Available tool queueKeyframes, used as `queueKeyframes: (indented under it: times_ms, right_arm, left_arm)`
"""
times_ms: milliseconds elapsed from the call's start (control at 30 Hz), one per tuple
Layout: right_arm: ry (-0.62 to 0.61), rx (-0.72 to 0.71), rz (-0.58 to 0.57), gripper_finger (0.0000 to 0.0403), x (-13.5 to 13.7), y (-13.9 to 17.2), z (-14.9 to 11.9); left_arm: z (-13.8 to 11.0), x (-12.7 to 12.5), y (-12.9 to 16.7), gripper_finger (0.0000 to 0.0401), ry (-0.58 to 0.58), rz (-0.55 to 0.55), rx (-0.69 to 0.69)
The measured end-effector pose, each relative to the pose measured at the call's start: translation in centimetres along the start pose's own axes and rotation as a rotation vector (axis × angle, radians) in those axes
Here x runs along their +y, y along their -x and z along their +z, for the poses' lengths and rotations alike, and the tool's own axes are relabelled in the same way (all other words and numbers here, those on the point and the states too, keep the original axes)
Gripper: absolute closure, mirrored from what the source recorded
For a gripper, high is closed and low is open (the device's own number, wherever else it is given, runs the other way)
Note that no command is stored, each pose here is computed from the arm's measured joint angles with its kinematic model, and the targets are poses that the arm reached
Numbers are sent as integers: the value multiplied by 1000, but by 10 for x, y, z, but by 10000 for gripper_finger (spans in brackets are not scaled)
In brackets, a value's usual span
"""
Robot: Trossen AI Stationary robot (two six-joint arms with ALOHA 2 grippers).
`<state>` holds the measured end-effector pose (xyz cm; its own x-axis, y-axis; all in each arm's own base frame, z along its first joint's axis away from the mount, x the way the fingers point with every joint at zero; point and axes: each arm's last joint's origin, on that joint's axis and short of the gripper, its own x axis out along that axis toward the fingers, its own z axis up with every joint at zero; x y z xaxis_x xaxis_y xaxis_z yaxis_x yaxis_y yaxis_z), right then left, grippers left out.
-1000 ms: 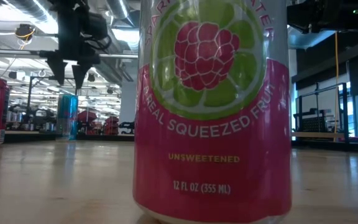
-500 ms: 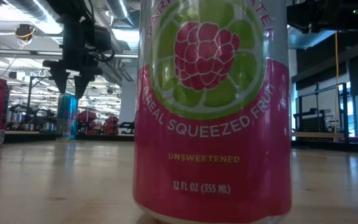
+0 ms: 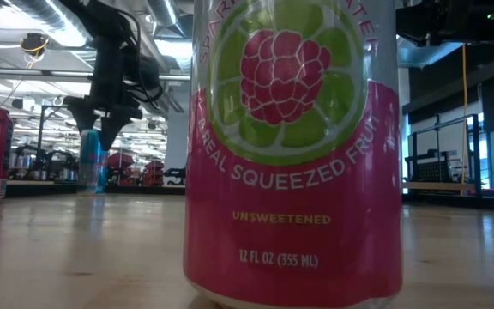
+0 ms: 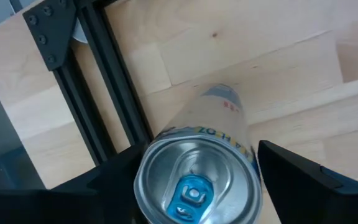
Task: Place canned beverage on shelf
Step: Put the blue soda can on the shelf aligned with the other blue soda can
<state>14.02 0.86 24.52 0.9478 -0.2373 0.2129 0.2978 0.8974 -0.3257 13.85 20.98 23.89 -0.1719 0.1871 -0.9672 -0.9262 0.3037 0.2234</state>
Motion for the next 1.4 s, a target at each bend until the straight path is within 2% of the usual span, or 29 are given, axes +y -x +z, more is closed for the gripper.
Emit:
queueKeyframes:
  times_ms: [167,267,467,567,767,967,1133,1400]
  right_arm:
    - [0,0,0,381,0,0,0]
    - [0,0,0,381,0,0,0]
    - [-3,-11,-5,381,-1,0,1]
    - [-6,-18,-8,382,-1,0,2]
    - [-6,-20,-9,382,-1,0,2]
    - [-6,-20,-9,382,-1,0,2]
    - [-5,-19,-8,382,-1,0,2]
    - [-2,-12,-6,382,-1,0,1]
  left_arm:
    - [-2,-7,4,184,-85,-2,-14]
    - [-8,-20,13,213,-180,-26,-37]
    - [-26,-63,63,213,-393,-143,-139]
    - [-39,-90,91,212,-495,-241,-206]
    - [-69,-143,126,208,-632,-342,-280]
    - [-84,-216,142,206,-784,-369,-277]
    - [-91,-269,144,205,-919,-345,-224]
    - [-95,-325,135,204,-1090,-334,-219]
